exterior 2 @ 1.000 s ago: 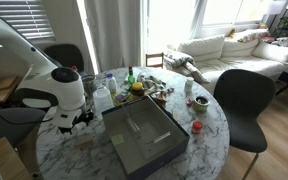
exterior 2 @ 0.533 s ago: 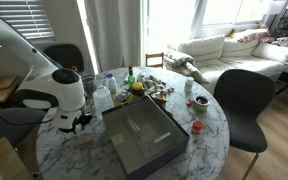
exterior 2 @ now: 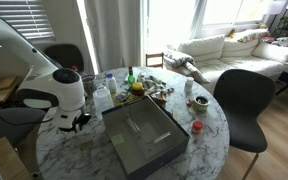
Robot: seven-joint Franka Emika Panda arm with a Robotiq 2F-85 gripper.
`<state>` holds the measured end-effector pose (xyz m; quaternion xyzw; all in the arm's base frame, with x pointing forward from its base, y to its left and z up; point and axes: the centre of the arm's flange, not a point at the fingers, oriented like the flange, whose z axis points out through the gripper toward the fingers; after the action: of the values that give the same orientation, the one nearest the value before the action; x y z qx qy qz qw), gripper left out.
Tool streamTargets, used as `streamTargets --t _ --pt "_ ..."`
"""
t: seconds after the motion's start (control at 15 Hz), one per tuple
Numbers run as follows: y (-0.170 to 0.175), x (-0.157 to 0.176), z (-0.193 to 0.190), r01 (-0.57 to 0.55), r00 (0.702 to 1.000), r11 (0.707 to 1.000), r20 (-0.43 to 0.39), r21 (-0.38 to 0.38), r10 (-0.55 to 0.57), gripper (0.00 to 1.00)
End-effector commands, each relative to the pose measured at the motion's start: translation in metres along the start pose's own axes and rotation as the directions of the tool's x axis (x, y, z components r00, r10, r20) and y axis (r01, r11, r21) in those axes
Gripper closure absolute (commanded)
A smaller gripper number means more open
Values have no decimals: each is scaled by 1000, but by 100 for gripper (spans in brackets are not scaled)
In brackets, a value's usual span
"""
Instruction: Put the small objects inside the measuring cup then put them in the can
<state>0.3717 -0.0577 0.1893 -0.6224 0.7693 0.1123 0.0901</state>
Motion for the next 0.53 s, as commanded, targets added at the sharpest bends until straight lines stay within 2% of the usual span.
streamTargets --t 0.0,0.2,0.47 --pt "-4 -25 -12 81 996 997 27 -17 -81 95" --pt "-13 -56 -27 196 981 980 10 -30 -196 95" --pt "-32 -106 -49 380 923 925 -49 -29 -381 95"
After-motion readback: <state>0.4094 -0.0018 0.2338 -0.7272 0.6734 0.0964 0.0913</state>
